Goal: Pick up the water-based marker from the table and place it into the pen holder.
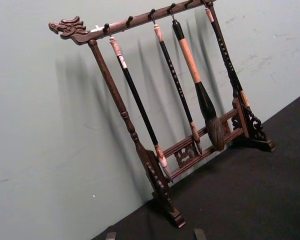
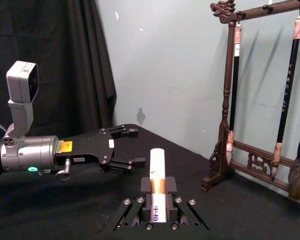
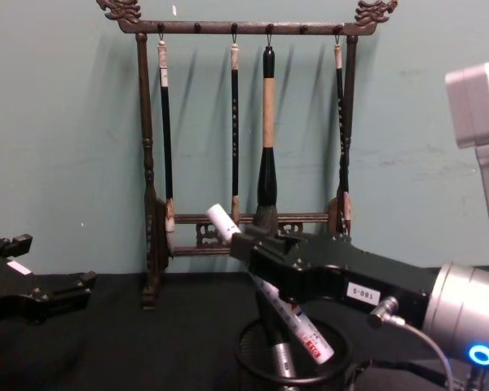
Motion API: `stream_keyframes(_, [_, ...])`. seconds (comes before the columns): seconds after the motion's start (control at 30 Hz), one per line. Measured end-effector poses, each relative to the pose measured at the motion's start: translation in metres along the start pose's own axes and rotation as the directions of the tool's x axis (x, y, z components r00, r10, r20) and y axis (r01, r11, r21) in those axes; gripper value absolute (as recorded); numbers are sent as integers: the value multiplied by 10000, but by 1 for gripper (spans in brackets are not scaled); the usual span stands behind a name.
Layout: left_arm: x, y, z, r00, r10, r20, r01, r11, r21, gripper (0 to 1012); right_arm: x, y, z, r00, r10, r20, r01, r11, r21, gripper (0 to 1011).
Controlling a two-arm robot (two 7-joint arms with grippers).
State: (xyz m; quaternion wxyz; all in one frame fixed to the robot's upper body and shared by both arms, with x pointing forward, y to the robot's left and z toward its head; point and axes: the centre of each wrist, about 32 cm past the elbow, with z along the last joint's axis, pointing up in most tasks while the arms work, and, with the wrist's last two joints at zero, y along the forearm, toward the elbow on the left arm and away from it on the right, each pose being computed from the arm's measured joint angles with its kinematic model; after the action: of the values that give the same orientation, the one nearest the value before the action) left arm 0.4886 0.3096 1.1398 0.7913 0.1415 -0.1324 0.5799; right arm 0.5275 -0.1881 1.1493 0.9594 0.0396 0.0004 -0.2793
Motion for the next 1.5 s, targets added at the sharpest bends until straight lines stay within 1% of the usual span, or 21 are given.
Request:
stream_keyframes(0.3, [0,0,0,10000,0,1,0,10000,0,1001,-3,0,-64,10000,-38,-41,38,10000,-64,176])
stream_keyframes(0.6, [0,0,0,10000,0,0,0,10000,0,1001,-6,-44,-121,9999,-124,-71,123,9998,-182,176])
stream_keyframes(1.03, [0,0,0,10000,0,0,0,10000,0,1001,-6,-44,-115,9999,-132,-46,131,9998,-171,187])
stream_keyframes(1.07, [0,0,0,10000,0,1,0,10000,0,1001,-6,-44,-115,9999,-131,-46,130,9998,-168,227])
stream_keyframes(1.1, [0,0,0,10000,0,0,0,10000,0,1001,-6,-44,-114,9999,-131,-46,130,9998,-169,236])
stream_keyframes(1.13, [0,0,0,10000,1,0,-1,10000,0,1001,-5,-43,-114,9999,-130,-47,130,9998,-169,302])
stream_keyframes(1.2, [0,0,0,10000,-1,1,1,10000,0,1001,-5,-43,-114,9999,-130,-49,129,9998,-169,321])
stream_keyframes(1.27, [0,0,0,10000,0,0,0,10000,0,1001,-5,-43,-113,9999,-130,-49,129,9998,-169,418])
stream_keyframes(1.3, [0,0,0,10000,0,0,0,10000,0,1001,-5,-43,-113,9999,-129,-51,128,9998,-169,418])
stream_keyframes(1.33, [0,0,0,10000,0,0,0,10000,0,1001,-5,-43,-113,9999,-129,-50,128,9998,-169,460])
stream_keyframes(1.37, [0,0,0,10000,0,0,0,10000,0,1001,-5,-42,-112,9999,-128,-51,127,9998,-169,481])
stream_keyframes(1.4, [0,0,0,10000,0,0,0,10000,0,1001,-4,-42,-112,9999,-128,-51,127,9998,-169,540])
stream_keyframes(1.47, [0,0,0,10000,0,0,0,10000,0,1001,-4,-42,-111,9999,-129,-52,128,9998,-168,574])
stream_keyframes(1.5, [0,0,0,10000,0,0,0,10000,-1,1001,-4,-42,-111,9999,-129,-53,128,9998,-167,624])
